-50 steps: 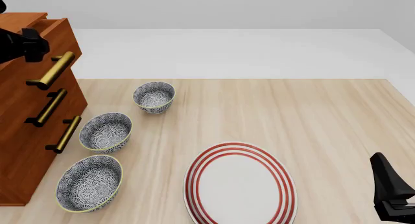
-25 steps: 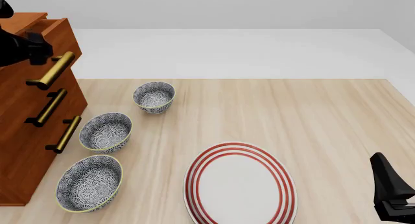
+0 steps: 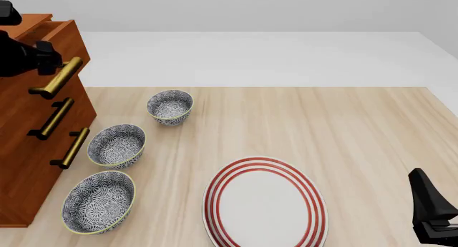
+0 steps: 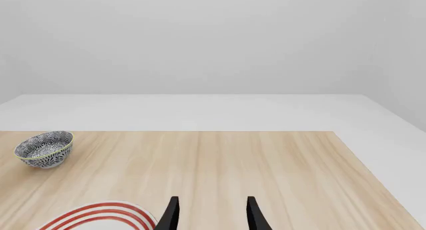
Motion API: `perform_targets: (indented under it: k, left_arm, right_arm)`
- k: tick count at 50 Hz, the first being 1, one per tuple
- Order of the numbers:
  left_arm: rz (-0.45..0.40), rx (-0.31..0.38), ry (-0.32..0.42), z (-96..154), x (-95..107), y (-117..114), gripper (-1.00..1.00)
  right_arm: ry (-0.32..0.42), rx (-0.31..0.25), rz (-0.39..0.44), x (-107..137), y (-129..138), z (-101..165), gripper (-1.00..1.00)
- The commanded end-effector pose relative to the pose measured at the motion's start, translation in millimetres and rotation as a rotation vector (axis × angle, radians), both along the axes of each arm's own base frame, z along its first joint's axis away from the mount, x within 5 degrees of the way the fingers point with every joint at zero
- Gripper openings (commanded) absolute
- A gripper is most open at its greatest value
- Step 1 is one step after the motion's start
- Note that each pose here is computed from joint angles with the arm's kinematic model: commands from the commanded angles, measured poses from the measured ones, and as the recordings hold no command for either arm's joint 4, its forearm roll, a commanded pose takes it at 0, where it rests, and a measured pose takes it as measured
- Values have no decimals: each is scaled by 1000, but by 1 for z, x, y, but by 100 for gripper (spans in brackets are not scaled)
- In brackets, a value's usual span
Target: Open the top drawer of the cabinet.
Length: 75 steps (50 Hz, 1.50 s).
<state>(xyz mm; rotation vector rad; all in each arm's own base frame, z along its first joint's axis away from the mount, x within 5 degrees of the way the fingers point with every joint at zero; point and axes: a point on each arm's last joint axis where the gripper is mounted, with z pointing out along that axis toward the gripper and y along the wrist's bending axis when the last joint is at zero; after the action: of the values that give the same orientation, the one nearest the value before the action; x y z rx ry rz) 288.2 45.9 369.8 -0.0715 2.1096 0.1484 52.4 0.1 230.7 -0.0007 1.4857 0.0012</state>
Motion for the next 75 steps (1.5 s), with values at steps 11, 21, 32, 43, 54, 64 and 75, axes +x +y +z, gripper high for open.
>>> perform_targets:
  k: [11,21,32,43,54,64,75]
  left_arm:
    - [-6,-12,35,-12,11,-1,100]
    - [-17,-4,50,-13,14,-2,100]
    - [-31,5,61,-15,16,-4,100]
    - [-44,6,66,-14,15,-8,100]
    - [-45,-8,73,-17,17,-11,100]
    - [-63,-6,79,-15,19,-16,100]
    - [-76,-9,89,-17,23,-20,100]
  right_arm:
    - [0,0,0,0,0,0,100]
    - [0,0,0,0,0,0,100]
    - [0,0,0,0,0,0,100]
    - [0,0,0,0,0,0,100]
    - [0,0,0,0,0,0,100]
    - [0,0,0,0,0,0,100]
    - [0,0,0,0,0,0,100]
